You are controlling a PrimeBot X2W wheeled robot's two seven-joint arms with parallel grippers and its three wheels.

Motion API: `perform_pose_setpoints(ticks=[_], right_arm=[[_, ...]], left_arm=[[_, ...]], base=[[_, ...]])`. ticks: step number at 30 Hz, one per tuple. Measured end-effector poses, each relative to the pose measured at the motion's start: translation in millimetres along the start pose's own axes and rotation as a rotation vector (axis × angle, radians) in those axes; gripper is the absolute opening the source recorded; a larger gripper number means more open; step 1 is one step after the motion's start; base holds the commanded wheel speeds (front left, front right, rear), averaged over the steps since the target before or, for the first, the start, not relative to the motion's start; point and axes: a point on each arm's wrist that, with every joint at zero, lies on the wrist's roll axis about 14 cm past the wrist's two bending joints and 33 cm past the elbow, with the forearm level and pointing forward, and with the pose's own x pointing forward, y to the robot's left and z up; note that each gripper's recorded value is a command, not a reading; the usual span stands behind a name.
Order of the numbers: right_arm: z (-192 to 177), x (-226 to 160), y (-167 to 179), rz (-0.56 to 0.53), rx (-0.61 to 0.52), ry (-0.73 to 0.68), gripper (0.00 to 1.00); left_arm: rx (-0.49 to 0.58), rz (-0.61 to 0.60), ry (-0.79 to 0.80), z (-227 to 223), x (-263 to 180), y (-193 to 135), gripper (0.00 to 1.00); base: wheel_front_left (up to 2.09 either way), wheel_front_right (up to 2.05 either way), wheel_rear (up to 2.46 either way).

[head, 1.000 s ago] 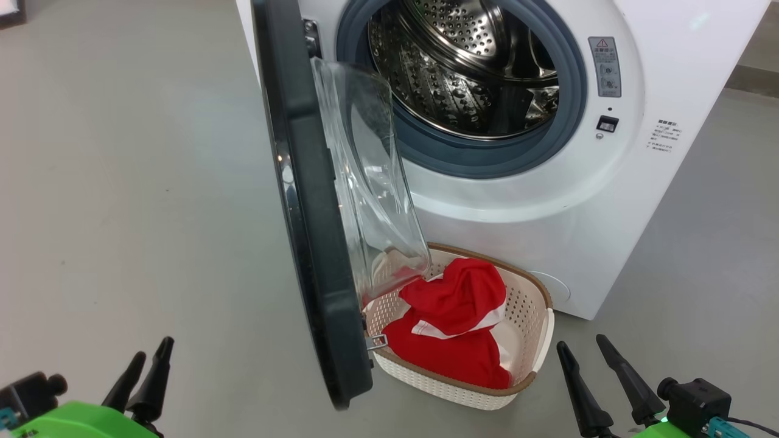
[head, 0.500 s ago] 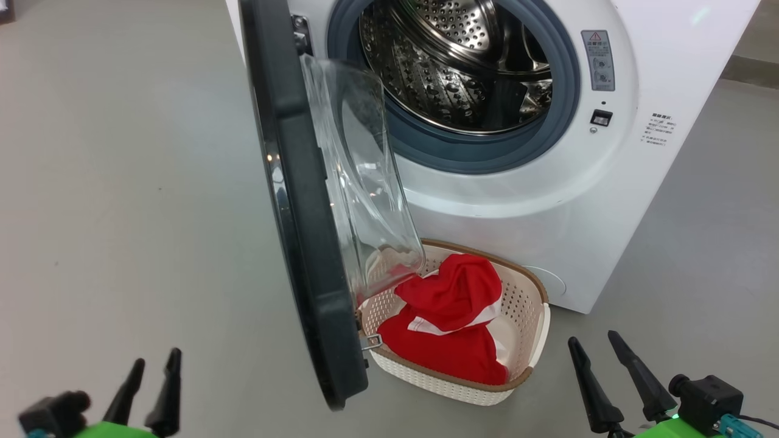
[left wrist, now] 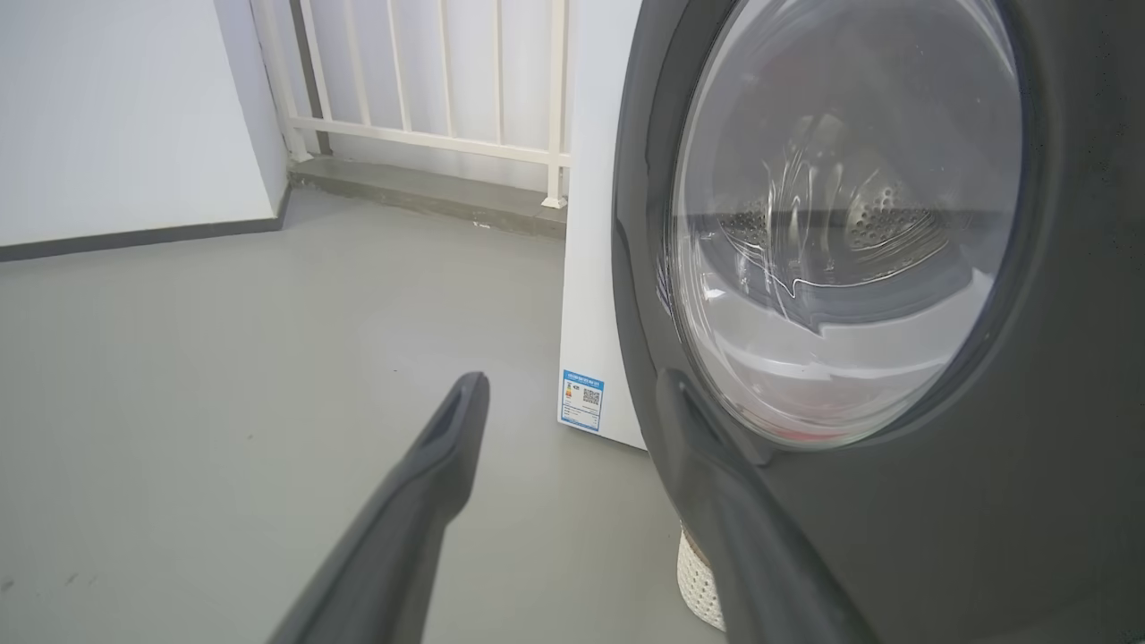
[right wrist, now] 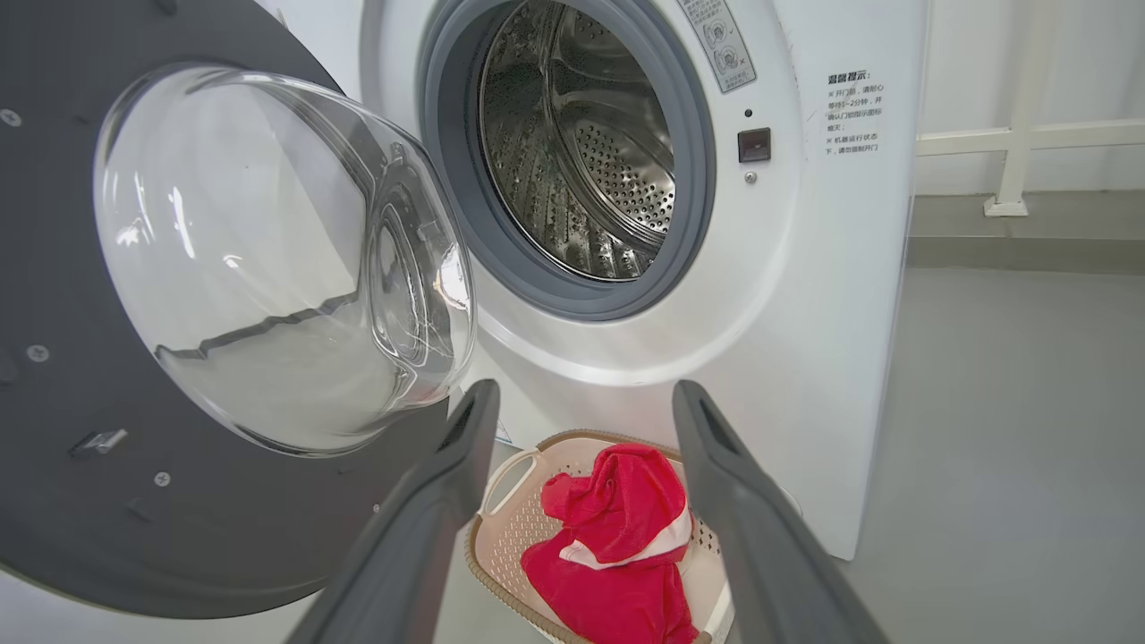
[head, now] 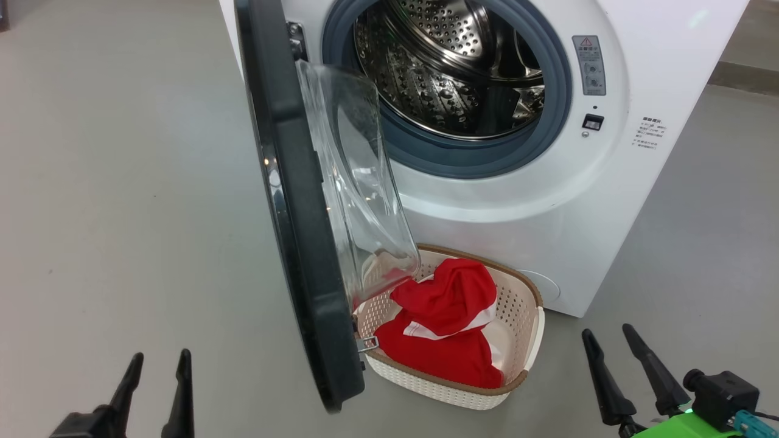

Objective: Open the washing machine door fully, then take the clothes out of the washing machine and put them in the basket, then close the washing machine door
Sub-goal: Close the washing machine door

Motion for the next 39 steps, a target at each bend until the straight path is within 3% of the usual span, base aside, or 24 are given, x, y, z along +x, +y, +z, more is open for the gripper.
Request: perform_pose_setpoints(ticks=[3,10,33,34,35,36,37,39], right_arm=[[5.7,-0.8,-5.0,-0.015,-0.004,-0.017,1.00],[9.1,-3.9,-8.5,-0.028,-0.006,-0.027,1.00],[2.0,-9.3,-14.7,-0.052,0.004,-0.009,1.00],[1.8,-9.2,-14.8,-0.052,0.004,-0.008,1.00],[1.5,-9.1,-15.1,-0.053,0.005,-0.007,1.00],[1.1,-9.0,-15.1,-0.053,0.006,-0.006,1.00],[0.8,-8.9,-15.3,-0.054,0.006,-0.006,1.00],[0.6,-9.1,-15.7,-0.056,0.008,-0.006,1.00]], left_arm=[[0.070,-0.020,-0.005,1.1,-2.9,-5.4,1.00],[0.105,-0.020,-0.005,-0.9,-8.4,-9.8,1.00],[0.093,0.002,0.033,-13.4,-13.7,-5.5,1.00],[0.094,0.001,0.028,-11.7,-12.7,-6.2,0.79],[0.095,-0.001,0.020,-9.3,-11.5,-6.9,0.45],[0.091,-0.002,0.010,-6.2,-9.8,-7.6,0.29],[0.079,-0.003,-0.006,-1.4,-7.0,-8.7,0.00],[0.041,-0.016,-0.044,9.9,-0.8,-15.2,0.00]], base=[[0.00,0.00,0.00],[0.00,0.00,0.00],[0.00,0.00,0.00],[0.00,0.00,0.00],[0.00,0.00,0.00],[0.00,0.00,0.00],[0.00,0.00,0.00],[0.00,0.00,0.00]])
